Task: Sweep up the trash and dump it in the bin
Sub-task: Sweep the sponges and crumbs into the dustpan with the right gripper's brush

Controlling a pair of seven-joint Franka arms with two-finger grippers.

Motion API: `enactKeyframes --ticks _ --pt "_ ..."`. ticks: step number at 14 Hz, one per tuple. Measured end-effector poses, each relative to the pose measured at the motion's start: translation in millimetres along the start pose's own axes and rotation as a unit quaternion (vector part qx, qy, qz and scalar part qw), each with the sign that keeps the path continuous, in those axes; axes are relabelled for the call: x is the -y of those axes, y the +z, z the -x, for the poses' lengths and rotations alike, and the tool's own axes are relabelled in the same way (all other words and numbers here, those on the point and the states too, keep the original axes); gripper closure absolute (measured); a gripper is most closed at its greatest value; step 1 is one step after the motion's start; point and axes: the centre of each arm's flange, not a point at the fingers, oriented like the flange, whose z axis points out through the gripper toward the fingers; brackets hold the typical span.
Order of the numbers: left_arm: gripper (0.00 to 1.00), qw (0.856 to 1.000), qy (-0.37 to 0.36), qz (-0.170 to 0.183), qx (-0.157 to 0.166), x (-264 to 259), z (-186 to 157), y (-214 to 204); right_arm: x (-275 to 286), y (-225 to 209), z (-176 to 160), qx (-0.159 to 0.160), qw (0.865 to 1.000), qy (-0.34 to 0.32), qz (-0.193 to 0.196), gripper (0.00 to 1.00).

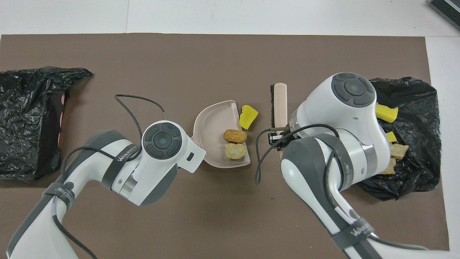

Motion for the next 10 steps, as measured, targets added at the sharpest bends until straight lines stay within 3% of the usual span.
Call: enactKeyframes --ticks 2,5,10 --pt "0.68 1.000 -0.003 0.001 0.001 -1 1 0 22 3 6 0.020 1.000 -0.012 -0.009 0.74" --pt "0.68 1.000 -0.007 0.001 0.000 -3 4 1 55 -2 15 0.039 0.997 0.002 -0.069 0.74" --pt "0.68 1.000 -0.013 -0.006 -0.014 -1 7 2 53 -36 21 0.020 0.994 0.059 -0.095 0.74"
